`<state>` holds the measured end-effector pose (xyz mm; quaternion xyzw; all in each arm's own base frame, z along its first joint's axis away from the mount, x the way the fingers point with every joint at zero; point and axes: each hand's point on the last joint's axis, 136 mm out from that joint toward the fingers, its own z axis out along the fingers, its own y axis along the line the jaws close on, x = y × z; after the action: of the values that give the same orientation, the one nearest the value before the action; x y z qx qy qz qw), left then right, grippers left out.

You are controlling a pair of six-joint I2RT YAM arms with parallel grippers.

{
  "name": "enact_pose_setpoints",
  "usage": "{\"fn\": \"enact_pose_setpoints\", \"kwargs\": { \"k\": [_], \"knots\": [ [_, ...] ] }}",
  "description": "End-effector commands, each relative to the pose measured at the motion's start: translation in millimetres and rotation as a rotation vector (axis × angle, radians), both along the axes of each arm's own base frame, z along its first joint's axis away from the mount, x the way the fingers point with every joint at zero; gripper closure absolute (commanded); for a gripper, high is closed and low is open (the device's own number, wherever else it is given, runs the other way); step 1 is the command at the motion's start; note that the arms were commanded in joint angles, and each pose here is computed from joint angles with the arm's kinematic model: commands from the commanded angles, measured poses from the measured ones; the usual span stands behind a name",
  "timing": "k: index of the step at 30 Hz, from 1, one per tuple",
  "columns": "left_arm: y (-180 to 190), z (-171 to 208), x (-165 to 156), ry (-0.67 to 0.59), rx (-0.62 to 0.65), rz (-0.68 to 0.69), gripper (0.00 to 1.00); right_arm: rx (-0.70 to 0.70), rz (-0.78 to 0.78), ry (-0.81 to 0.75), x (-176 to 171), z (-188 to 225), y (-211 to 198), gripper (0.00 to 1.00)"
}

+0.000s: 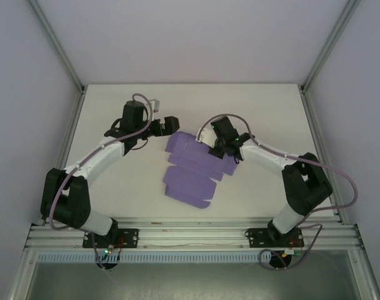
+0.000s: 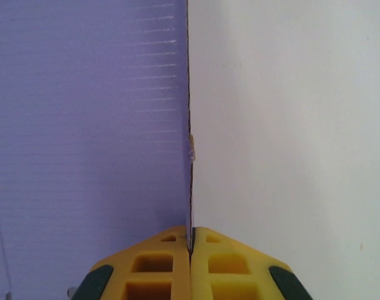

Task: Assemble paper box

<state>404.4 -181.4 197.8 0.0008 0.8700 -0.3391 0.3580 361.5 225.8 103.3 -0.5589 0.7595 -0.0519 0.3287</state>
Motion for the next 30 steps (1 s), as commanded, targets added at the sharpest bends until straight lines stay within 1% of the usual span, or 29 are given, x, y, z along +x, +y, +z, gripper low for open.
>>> {"fn": "enact_pose_setpoints", "kwargs": {
  "k": [1,3,4,8,10,11,12,14,17,20,22,24,26,30],
  "knots": [
    [-24,26,8,-0.039,-0.086,-0.104,0.0,-0.027,0.064,-0.114,11,19,9,1.0],
    [-34,28,9,-0.024,-0.118,-0.147,0.0,-0.049,0.065,-0.112,11,19,10,1.0],
    [-36,25,10,-0.009,-0.116,-0.146,0.0,-0.052,0.065,-0.117,12,20,10,1.0],
    [-42,4,15,0.062,-0.067,-0.131,0.01,-0.035,0.053,-0.169,18,26,12,1.0],
    [-49,-6,13,0.099,-0.047,-0.152,0.05,-0.04,0.043,-0.17,20,26,12,1.0],
    [-53,-11,12,0.118,-0.041,-0.162,0.09,-0.041,0.035,-0.171,20,27,12,1.0],
    [-57,-13,10,0.129,-0.035,-0.18,0.12,-0.041,0.02,-0.174,22,28,10,1.0],
    [-60,-16,7,0.145,-0.027,-0.189,0.16,-0.031,-0.007,-0.185,25,33,9,1.0],
    [-60,-25,6,0.173,-0.023,-0.173,0.19,-0.01,-0.017,-0.197,25,38,10,1.0],
    [-66,-34,3,0.224,-0.043,-0.197,0.26,0.024,-0.036,-0.207,26,44,12,1.0],
    [-71,-37,0,0.248,-0.067,-0.217,0.28,0.044,-0.058,-0.225,29,48,13,1.0],
    [-72,-39,-1,0.259,-0.059,-0.217,0.31,0.064,-0.091,-0.254,35,53,11,1.0],
    [-69,-44,1,0.266,-0.023,-0.192,0.32,0.063,-0.103,-0.279,36,55,10,1.0],
    [-66,-47,1,0.268,0.087,-0.188,0.33,0.045,-0.111,-0.295,37,55,6,1.0]
  ]
}}
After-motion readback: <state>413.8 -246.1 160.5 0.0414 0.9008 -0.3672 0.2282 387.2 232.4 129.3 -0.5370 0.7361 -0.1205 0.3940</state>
